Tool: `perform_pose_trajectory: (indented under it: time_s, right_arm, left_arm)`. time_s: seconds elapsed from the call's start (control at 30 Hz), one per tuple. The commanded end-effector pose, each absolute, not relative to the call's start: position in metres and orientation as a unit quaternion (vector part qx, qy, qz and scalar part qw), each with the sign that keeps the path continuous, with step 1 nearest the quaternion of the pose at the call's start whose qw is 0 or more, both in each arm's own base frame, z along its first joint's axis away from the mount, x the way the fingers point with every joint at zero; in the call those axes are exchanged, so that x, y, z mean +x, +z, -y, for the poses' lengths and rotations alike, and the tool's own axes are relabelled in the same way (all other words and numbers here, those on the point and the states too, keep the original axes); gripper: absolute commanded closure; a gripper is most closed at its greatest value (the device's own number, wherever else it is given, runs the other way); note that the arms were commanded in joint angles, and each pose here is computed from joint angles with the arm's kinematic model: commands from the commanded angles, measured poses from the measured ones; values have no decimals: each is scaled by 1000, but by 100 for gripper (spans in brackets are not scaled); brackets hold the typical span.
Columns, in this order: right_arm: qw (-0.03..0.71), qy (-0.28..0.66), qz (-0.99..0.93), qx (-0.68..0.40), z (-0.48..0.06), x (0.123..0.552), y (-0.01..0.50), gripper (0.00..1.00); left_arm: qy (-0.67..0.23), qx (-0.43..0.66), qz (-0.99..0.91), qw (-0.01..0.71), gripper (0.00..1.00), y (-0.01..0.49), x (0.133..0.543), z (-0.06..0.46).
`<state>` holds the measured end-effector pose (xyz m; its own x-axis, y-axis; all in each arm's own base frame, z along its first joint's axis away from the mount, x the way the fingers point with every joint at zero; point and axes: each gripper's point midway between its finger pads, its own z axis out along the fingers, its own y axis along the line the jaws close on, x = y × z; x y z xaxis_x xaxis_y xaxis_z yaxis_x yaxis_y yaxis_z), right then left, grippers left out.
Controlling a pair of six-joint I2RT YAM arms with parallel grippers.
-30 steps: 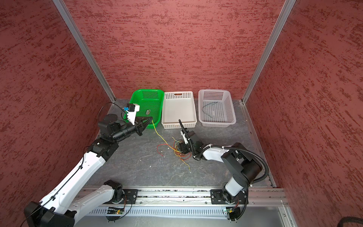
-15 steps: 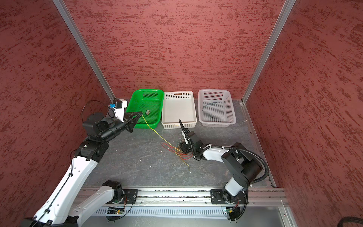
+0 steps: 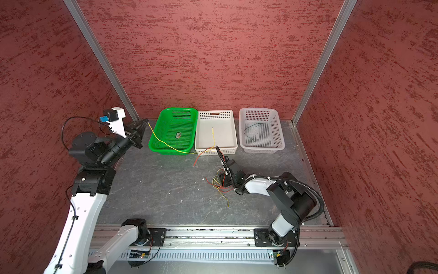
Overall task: Untangle and sort cables by color
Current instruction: Untie the cable.
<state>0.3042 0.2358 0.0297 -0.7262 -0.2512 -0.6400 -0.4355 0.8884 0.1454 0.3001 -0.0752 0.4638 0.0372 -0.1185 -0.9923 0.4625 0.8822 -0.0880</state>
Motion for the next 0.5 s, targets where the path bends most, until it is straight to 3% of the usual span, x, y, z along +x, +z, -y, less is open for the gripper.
perform_pose_trajectory:
  time_s: [0.0, 0.27, 0.47]
  right_arm:
    - [314, 120, -923, -189, -226, 303, 24, 37]
    - [363, 136, -903, -184, -229, 309, 79, 29]
    - [424, 107, -879, -191, -215, 315, 139, 26]
  left_arm:
    - [-210, 136, -647, 720, 100, 480, 302, 75]
    - [-258, 170, -647, 697, 100, 473, 297, 94]
    - [-279, 220, -673, 649, 100, 435, 291, 129]
